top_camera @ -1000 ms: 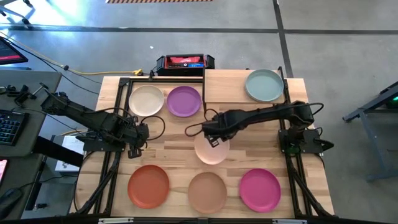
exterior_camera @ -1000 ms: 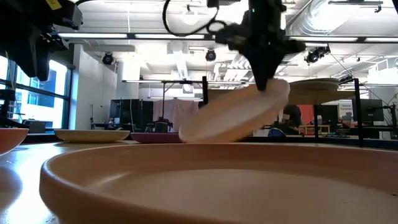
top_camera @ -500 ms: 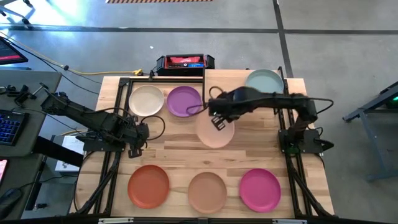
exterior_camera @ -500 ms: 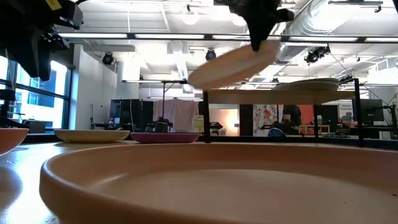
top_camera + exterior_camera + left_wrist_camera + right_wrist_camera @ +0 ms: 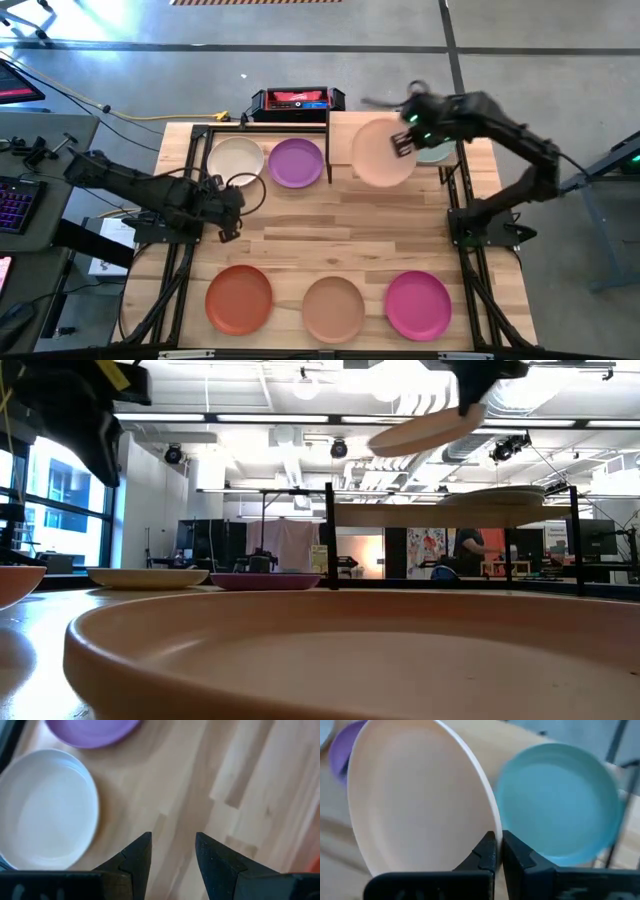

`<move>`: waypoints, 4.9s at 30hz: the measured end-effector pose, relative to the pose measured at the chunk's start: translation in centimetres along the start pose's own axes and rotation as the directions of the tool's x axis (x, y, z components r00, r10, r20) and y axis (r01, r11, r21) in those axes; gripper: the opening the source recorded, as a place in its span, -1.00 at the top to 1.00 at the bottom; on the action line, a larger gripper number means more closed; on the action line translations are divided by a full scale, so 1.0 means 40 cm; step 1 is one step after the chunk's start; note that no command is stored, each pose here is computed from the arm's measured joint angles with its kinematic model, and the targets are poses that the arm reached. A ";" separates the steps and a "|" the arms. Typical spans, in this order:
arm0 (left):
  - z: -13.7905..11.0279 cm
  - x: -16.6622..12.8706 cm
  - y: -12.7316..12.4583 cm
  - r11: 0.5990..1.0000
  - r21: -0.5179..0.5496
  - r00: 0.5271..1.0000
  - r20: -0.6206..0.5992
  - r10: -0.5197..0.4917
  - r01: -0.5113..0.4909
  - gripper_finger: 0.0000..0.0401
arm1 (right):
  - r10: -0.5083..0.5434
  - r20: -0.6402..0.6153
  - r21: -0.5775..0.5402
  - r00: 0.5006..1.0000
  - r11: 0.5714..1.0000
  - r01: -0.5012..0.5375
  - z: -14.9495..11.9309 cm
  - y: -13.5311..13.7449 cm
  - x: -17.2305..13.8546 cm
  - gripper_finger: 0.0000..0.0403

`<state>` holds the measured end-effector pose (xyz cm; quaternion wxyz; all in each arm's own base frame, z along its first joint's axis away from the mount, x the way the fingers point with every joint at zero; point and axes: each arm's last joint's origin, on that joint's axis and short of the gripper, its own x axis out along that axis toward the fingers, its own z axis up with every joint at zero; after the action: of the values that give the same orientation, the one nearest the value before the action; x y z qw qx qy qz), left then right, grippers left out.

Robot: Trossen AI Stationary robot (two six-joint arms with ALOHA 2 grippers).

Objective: Place and stack plates onto a shelf
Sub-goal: Stack the light orange plate on top of the blue stacked plates on the shelf, then stack the brown plate on top of the light orange stacked plates on the shelf

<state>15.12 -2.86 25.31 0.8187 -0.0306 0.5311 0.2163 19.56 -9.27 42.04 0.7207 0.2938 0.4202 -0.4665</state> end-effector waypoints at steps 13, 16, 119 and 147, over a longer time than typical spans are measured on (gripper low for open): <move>0.051 0.022 0.048 0.978 -0.192 0.991 0.093 0.095 -0.076 0.30 | -0.028 0.068 0.339 0.997 0.941 0.003 -0.054 -0.243 0.033 1.00; 0.056 0.027 0.060 0.971 -0.223 0.990 0.089 0.110 -0.088 0.30 | -0.029 0.065 0.419 0.997 0.908 -0.001 -0.084 -0.272 0.062 1.00; 0.070 0.034 0.082 0.963 -0.250 0.987 0.096 0.126 -0.099 0.30 | -0.020 0.051 0.652 0.998 0.758 -0.018 -0.142 -0.334 0.200 0.59; 0.070 0.034 0.082 0.963 -0.250 0.988 0.095 0.125 -0.097 0.30 | -0.048 -0.031 0.592 0.998 0.804 0.057 -0.117 -0.323 0.218 0.59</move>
<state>16.71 1.34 25.89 0.8233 -0.0894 0.4553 0.3269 7.99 -14.23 31.75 0.5768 0.4958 0.2668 -0.5919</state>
